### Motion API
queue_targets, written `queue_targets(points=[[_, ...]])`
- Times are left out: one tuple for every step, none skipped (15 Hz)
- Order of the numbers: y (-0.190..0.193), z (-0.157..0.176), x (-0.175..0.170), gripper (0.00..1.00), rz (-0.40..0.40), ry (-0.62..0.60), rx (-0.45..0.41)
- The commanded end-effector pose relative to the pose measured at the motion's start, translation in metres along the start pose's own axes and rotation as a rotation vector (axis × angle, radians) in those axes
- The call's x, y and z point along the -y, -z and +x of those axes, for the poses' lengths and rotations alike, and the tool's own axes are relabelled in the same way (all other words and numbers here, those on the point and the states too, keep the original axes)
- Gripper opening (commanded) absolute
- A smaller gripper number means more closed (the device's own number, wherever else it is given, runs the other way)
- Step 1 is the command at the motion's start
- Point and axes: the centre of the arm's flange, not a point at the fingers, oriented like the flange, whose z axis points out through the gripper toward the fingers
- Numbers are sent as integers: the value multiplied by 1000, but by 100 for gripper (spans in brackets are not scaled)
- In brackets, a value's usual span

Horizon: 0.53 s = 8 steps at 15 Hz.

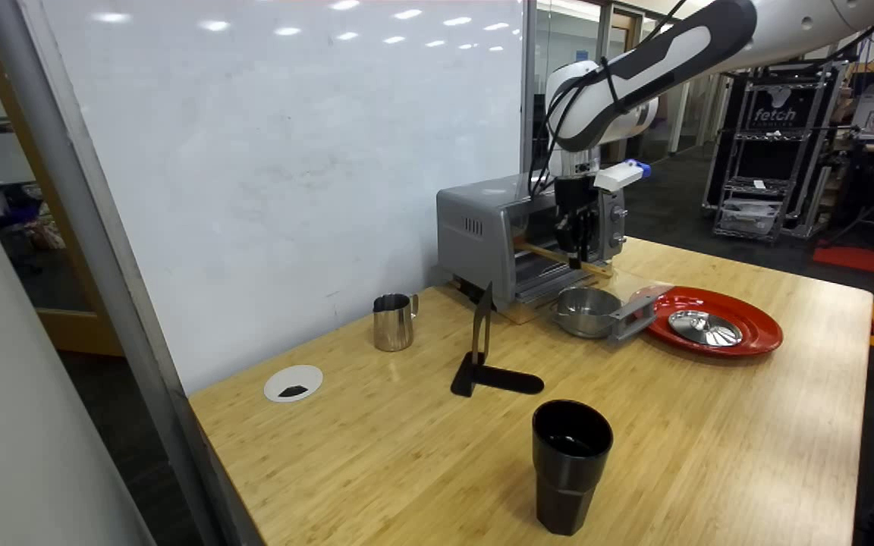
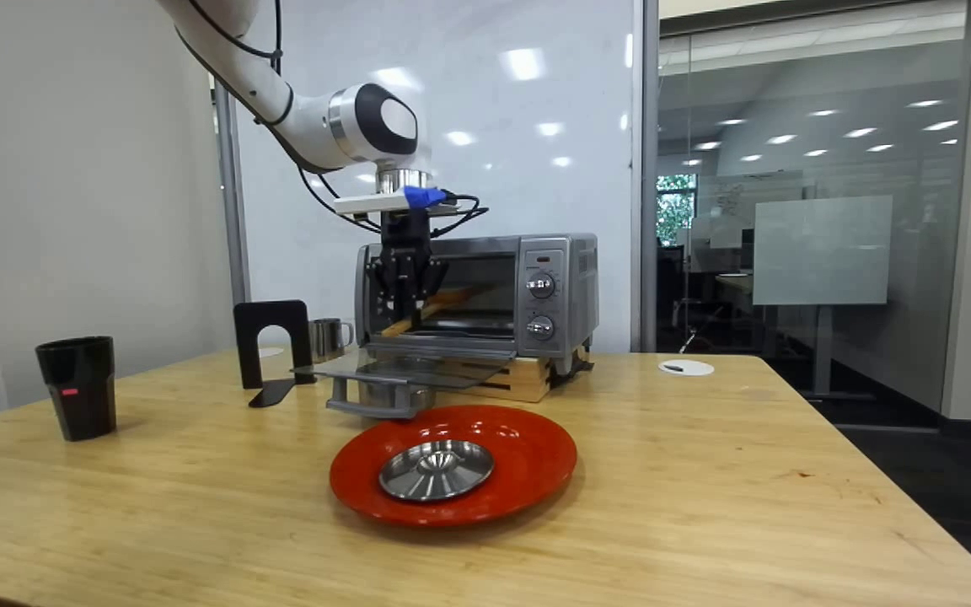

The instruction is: Use the spatula to take the bread slice out of the oven

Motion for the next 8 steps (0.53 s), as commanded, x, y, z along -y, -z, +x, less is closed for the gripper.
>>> queue_targets(points=[[-3, -44, 8, 7, 16, 25, 11], [-4, -50, 8, 7, 16, 27, 19], [-5, -56, 8, 7, 18, 27, 24], [-5, -61, 9, 7, 17, 29, 28], [-5, -66, 10, 7, 15, 28, 30], [-5, -71, 10, 7, 16, 29, 28], [-5, -75, 10, 7, 16, 28, 30], [-4, -80, 10, 7, 17, 28, 30]])
